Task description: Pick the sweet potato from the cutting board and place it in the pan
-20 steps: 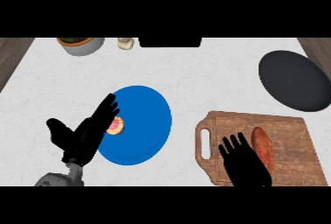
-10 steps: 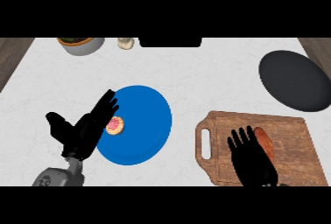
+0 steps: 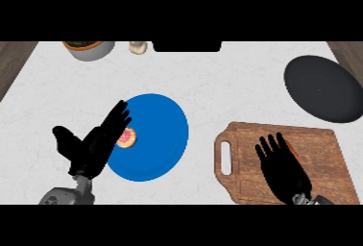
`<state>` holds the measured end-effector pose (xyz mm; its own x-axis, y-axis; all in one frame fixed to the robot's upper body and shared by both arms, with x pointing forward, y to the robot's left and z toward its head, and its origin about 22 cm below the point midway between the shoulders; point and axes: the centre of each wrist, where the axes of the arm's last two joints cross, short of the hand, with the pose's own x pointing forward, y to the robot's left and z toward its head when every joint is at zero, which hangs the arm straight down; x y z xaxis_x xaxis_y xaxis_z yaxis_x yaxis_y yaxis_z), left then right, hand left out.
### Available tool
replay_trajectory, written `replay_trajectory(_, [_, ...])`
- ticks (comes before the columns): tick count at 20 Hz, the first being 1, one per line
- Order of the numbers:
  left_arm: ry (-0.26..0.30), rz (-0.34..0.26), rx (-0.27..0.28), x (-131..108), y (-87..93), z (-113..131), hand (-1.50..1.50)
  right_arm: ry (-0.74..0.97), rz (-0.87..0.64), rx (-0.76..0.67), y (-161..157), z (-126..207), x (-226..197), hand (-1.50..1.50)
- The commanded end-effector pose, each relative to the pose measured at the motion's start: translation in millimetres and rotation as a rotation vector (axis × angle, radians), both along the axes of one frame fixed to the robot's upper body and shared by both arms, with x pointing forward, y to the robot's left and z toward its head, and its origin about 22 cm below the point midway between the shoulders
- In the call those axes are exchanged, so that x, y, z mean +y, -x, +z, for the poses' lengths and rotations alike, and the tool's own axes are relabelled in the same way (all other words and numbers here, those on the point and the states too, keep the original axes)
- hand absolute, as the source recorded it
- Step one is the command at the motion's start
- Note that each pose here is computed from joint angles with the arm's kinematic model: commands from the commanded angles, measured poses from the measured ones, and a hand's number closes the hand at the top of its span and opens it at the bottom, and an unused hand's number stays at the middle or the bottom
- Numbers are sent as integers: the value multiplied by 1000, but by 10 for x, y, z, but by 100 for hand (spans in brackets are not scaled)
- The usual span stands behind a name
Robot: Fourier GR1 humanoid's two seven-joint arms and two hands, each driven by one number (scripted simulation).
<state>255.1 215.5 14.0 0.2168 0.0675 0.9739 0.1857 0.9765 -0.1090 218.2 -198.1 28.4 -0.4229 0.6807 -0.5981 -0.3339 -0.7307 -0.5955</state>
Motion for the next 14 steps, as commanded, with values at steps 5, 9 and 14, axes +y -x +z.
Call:
replay_trajectory(5, [-6,-14,-2,-84,66,25,0,-28,69,10,-142,-263,-179,150])
replay_trajectory(9, [15,3,1,40,-55,-81,0,6,191,-42,-344,-202,-228,150])
replay_trajectory(14, [2,8,-6,-86,156,-229,0,16,244,-81,-497,-77,-536,150])
